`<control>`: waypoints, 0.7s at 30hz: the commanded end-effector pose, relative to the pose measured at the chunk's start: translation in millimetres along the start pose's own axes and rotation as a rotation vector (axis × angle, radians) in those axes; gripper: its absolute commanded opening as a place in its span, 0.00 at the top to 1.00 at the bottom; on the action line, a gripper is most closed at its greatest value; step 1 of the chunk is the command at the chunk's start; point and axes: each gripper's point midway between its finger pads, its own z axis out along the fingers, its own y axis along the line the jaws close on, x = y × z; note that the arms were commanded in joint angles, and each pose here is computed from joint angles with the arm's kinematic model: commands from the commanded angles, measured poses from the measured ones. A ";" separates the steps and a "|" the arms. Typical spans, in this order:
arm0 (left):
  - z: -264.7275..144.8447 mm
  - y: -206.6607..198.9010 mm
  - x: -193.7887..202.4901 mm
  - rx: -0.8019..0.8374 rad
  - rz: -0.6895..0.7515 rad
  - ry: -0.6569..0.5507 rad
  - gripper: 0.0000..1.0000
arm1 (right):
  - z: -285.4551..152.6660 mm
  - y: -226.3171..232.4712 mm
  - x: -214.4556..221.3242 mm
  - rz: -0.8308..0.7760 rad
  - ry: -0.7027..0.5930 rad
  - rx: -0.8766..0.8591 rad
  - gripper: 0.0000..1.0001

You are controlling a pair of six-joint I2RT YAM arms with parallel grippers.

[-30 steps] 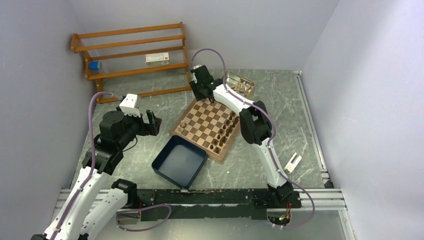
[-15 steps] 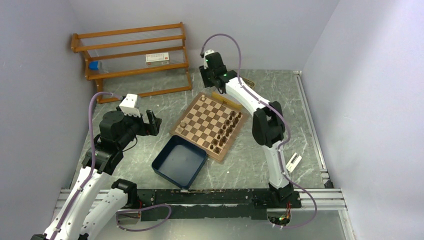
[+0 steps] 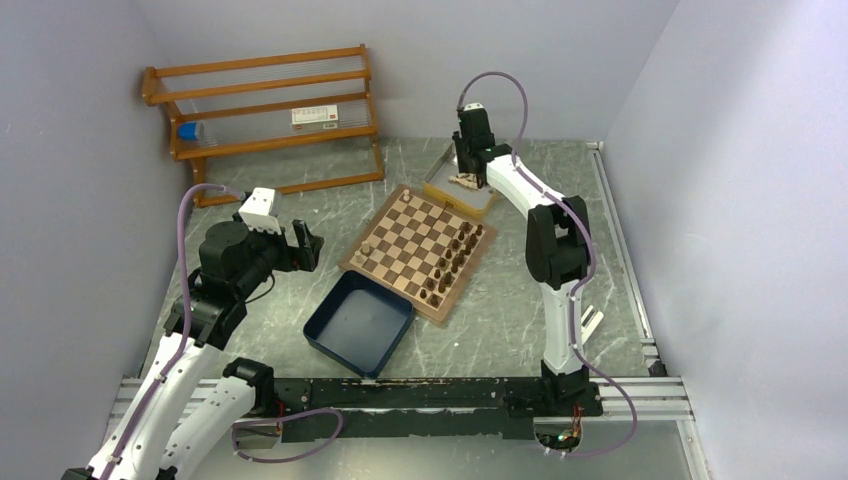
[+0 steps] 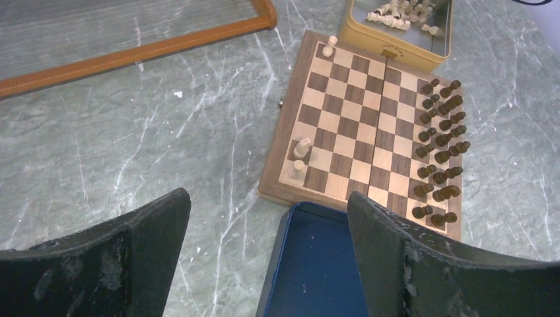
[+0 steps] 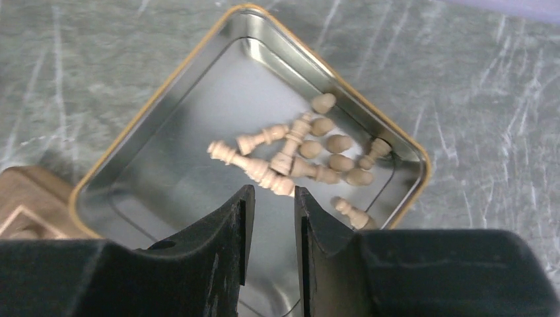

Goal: Set up the chess pieces on the board
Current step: Pick up the chess piece from the storage box.

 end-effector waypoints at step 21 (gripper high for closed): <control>-2.5 3.2 -11.9 -0.017 0.009 -0.039 0.07 | 75.3 -43.9 36.1 0.099 -0.008 0.156 0.68</control>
